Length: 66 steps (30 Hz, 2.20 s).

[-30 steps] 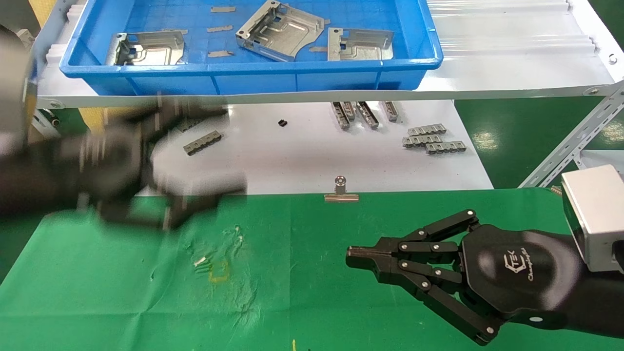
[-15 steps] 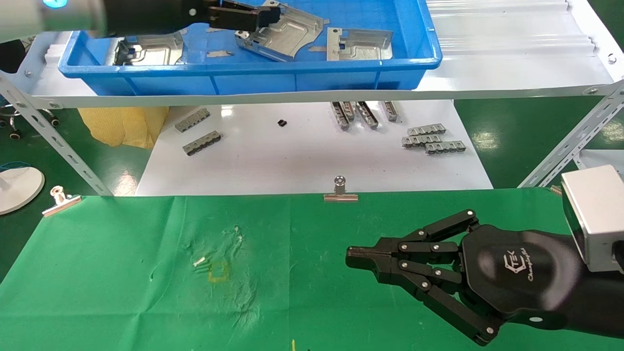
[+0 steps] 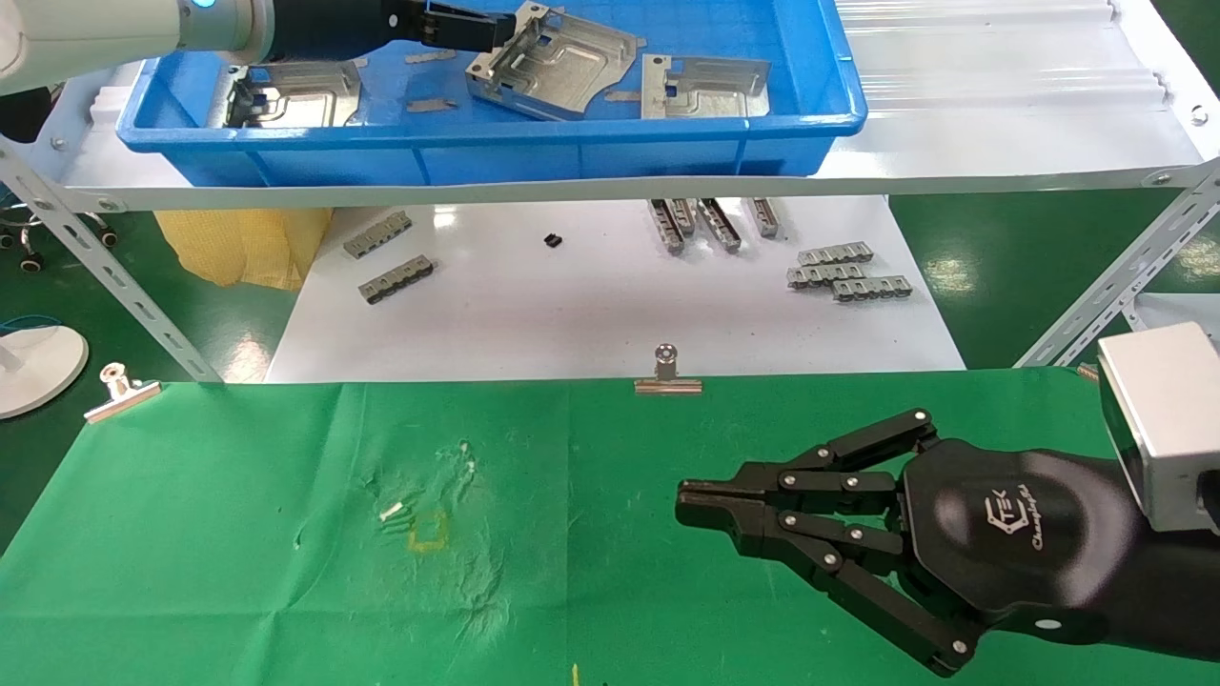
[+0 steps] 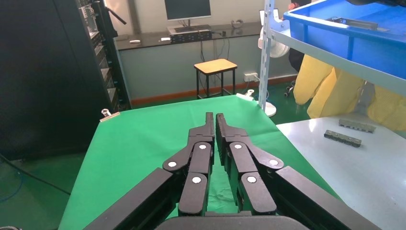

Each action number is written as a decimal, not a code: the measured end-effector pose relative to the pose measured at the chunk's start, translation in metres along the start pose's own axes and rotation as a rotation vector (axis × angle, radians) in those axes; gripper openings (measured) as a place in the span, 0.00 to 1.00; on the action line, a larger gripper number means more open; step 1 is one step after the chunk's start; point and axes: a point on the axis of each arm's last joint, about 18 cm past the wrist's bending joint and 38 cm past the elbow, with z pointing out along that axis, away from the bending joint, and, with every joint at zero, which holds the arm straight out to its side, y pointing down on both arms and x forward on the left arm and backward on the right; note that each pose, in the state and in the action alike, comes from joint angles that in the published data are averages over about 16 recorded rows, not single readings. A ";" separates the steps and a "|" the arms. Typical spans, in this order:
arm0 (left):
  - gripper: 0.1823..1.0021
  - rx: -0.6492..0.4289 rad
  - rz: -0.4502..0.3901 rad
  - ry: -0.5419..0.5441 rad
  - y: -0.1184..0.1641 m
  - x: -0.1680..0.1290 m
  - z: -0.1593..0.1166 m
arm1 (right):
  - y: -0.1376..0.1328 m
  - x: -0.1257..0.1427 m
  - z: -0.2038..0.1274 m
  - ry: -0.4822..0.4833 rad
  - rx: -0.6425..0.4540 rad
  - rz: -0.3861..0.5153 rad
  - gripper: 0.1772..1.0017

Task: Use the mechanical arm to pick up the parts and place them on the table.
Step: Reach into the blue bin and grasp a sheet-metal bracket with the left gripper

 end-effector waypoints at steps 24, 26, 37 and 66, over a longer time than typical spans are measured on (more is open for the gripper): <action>0.76 0.048 -0.003 0.062 -0.003 0.002 -0.009 | 0.000 0.000 0.000 0.000 0.000 0.000 0.44; 0.75 0.047 -0.006 0.064 -0.003 0.003 -0.008 | 0.000 0.000 0.000 0.000 0.000 0.000 0.50; 0.82 0.022 -0.028 0.070 0.004 0.007 -0.004 | 0.000 0.000 0.000 0.000 0.000 0.000 0.81; 0.33 -0.007 -0.023 0.000 0.011 0.009 0.011 | 0.000 0.000 0.000 0.000 0.000 0.000 1.00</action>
